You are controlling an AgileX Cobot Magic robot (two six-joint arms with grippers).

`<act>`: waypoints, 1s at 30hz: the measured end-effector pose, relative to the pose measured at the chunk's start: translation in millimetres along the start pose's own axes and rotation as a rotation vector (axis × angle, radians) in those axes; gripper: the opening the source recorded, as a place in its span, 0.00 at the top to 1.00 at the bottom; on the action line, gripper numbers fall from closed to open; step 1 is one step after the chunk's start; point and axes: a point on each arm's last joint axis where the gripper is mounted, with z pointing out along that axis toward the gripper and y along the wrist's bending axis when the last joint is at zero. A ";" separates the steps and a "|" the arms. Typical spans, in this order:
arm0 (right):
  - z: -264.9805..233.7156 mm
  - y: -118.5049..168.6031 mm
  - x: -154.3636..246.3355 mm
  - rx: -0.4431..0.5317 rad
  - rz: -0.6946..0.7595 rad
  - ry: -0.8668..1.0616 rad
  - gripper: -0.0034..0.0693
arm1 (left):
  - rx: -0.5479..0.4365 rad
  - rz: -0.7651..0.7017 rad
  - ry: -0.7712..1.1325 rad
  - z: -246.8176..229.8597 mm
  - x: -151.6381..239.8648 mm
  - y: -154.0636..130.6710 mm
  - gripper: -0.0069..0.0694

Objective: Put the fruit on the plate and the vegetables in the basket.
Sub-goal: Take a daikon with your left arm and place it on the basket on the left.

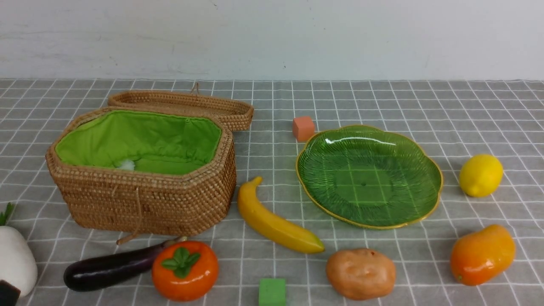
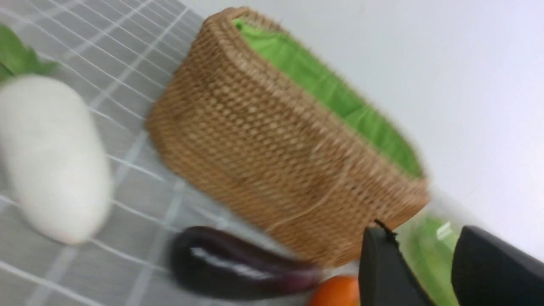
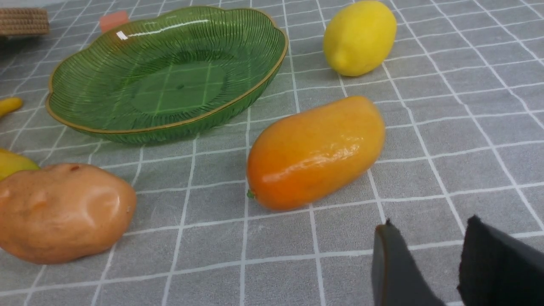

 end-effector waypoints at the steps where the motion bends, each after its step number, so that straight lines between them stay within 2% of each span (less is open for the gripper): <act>1: 0.0 0.0 0.0 0.000 0.000 0.000 0.62 | 0.011 -0.047 -0.012 0.0 -1.2 -1.0 0.60; 5: 0.0 0.0 0.0 0.000 0.000 0.000 0.62 | 0.043 -0.151 -0.046 -0.2 -4.5 -3.6 0.63; 8: 0.0 -0.5 -1.2 0.006 -0.019 -0.014 0.62 | 0.038 -0.147 -0.034 -1.2 -8.7 -8.8 0.70; 9: 0.5 -1.0 -1.7 0.010 -0.034 -0.031 0.62 | 0.039 -0.119 -0.030 -2.3 -16.0 -16.9 0.76; 10: 0.5 -1.0 -2.4 0.009 -0.032 -0.039 0.62 | 0.040 -0.114 -0.029 -2.4 -17.3 -18.4 0.79; 12: 0.4 1.3 -7.9 -0.023 0.107 -0.107 0.62 | 0.036 -0.043 -0.014 -4.2 -37.5 -40.5 0.92; 14: 0.0 2.6 -11.1 -0.047 0.205 -0.140 0.62 | 0.025 -0.013 0.002 -4.2 -44.1 -48.0 0.93; 15: -0.9 4.3 -15.9 -0.087 0.372 -0.186 0.62 | -0.010 0.046 0.053 -3.0 -52.1 -57.6 0.93; 16: -1.1 4.5 -17.0 -0.096 0.409 -0.196 0.62 | -0.014 0.053 0.059 -2.3 -54.5 -60.3 0.93; 17: -2.1 5.0 -21.0 -0.124 0.524 -0.234 0.62 | -0.066 0.112 0.138 1.7 -58.4 -66.1 0.93; 21: -5.8 8.2 -27.2 -0.161 0.635 -0.204 0.69 | -0.187 0.221 0.364 20.5 -60.9 -73.3 0.93; 25: -19.4 20.2 -52.3 -0.221 0.537 -0.062 0.78 | -0.279 0.268 0.535 40.3 -61.1 -75.5 0.93; 27: -34.5 33.3 -90.9 -0.290 0.327 0.060 0.83 | -0.354 0.276 0.655 61.5 -60.0 -74.8 0.93; 28: -36.3 35.1 -97.4 -0.295 0.294 0.077 0.84 | -0.365 0.275 0.670 64.9 -58.9 -73.6 0.93; 30: -45.7 47.3 -132.9 -0.365 0.124 0.175 0.85 | -0.420 0.284 0.738 82.8 -56.1 -69.2 0.93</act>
